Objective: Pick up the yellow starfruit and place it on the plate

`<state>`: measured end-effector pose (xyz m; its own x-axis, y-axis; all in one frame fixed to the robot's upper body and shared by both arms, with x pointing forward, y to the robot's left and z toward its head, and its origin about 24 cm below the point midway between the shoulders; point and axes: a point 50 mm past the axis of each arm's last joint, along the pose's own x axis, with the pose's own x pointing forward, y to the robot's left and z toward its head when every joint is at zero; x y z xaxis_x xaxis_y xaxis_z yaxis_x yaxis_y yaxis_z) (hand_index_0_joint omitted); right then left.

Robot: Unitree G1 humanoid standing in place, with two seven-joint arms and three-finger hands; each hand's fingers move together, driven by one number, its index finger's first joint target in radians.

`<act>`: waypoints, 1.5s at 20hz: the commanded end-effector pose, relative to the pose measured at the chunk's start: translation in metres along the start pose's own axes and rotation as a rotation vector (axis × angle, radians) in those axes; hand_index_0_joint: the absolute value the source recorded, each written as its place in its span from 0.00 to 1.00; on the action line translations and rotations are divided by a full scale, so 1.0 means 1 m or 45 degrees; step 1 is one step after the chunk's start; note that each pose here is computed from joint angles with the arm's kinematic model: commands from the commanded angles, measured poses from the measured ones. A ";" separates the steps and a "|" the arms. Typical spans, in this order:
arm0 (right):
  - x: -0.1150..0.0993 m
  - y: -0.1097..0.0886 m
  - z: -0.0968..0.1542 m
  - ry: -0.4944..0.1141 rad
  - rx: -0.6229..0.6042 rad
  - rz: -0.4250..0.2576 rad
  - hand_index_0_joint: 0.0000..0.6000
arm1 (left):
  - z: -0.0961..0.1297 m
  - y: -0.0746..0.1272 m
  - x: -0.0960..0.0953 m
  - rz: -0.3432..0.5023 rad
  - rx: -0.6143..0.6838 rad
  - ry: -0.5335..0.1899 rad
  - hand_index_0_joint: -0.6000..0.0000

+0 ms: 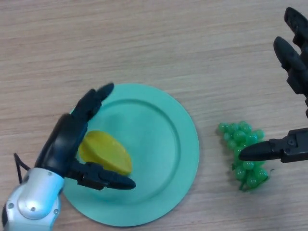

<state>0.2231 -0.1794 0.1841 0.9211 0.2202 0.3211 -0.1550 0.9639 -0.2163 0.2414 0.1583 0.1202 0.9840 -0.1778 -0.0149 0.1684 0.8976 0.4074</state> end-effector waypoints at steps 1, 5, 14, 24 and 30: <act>0.003 -0.008 0.024 -0.193 -0.100 -0.096 0.00 | 0.032 0.025 -0.008 0.156 -0.015 -0.271 1.00; 0.010 -0.004 0.018 -0.163 -0.082 -0.119 0.00 | 0.046 0.047 -0.016 0.241 -0.133 -0.532 1.00; 0.018 0.001 0.020 -0.235 -0.006 -0.107 0.00 | 0.044 0.096 -0.008 0.440 -0.373 -0.641 1.00; 0.019 -0.016 0.020 -0.264 -0.031 -0.153 0.00 | 0.053 0.081 -0.005 0.402 -0.197 -0.630 1.00; 0.024 -0.004 0.016 -0.230 -0.001 -0.106 0.00 | 0.047 0.081 -0.016 0.387 -0.138 -0.616 1.00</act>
<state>0.2500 -0.1757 0.1760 0.9422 0.1591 0.2948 -0.1147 0.9801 -0.1621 0.2503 0.2041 0.1591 0.9553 -0.0556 0.2902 0.0081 0.9867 0.1623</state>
